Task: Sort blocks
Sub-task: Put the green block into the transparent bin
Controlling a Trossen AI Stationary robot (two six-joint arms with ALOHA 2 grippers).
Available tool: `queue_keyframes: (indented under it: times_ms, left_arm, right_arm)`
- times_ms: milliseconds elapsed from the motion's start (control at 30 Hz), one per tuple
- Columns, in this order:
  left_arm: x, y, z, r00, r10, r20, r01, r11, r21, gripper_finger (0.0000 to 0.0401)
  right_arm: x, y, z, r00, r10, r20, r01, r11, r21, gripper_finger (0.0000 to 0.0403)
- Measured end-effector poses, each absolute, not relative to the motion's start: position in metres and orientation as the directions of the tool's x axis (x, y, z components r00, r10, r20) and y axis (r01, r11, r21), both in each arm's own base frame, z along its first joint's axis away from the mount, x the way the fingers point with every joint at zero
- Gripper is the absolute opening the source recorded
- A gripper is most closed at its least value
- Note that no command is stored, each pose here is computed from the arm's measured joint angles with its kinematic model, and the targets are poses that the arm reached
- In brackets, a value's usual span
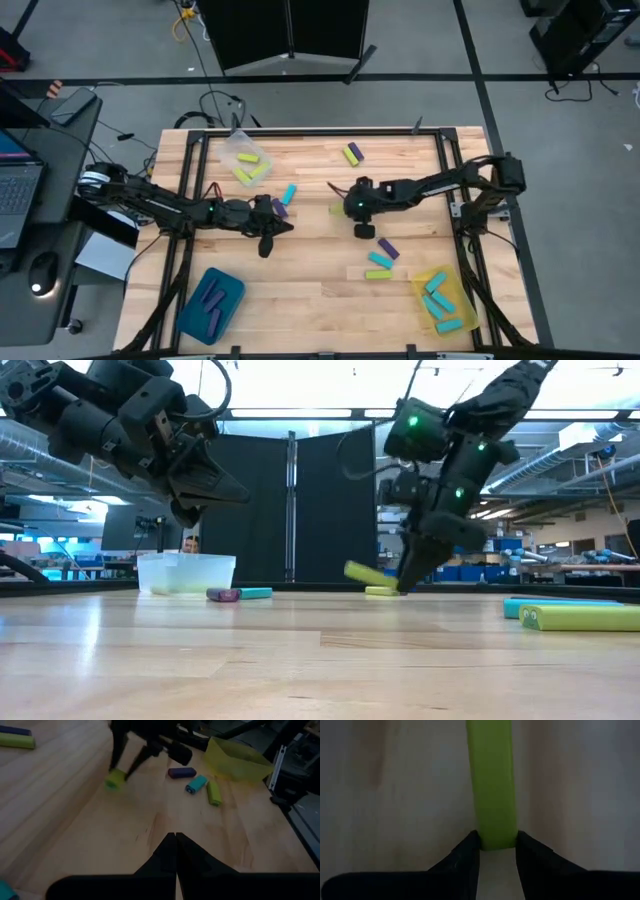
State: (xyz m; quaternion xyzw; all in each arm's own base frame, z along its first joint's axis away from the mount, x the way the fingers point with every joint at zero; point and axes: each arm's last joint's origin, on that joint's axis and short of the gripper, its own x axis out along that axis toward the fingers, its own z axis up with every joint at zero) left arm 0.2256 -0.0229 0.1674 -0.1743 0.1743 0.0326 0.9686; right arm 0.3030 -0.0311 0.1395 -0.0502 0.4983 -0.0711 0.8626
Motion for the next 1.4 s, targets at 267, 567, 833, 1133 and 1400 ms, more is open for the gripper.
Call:
queue_keyframes:
  times_ms: [267,567,833,1133,1400]
  left_arm:
    - [0.226,-0.022,0.168,0.938,0.033,-0.345,-0.16,0.924,-0.346,0.0006]
    - [0.226,-0.022,0.168,0.938,0.036,-0.346,-0.163,0.924,-0.345,0.0006]
    - [0.226,-0.011,0.168,0.932,0.116,-0.345,-0.275,0.845,-0.458,0.0006]
    - [0.23,0.0,0.16,0.916,0.169,-0.364,-0.347,0.789,-0.507,0.0009]
    - [0.252,-0.001,0.155,0.95,0.128,-0.286,-0.271,0.791,-0.549,0.0048]
  right_arm:
    - [0.293,-0.021,0.156,0.56,-0.32,-0.764,0.202,0.947,-0.248,0.0111]
    - [0.279,-0.015,0.155,0.585,-0.278,-0.762,0.172,0.961,-0.218,0.0111]
    - [0.262,-0.013,0.153,0.677,-0.228,-0.7,0.177,0.973,-0.145,0.0111]
    - [0.242,-0.013,0.142,0.695,-0.333,-0.637,0.323,0.936,-0.137,0.0111]
    - [0.245,-0.013,0.147,0.724,-0.343,-0.599,0.323,0.935,-0.144,0.0111]
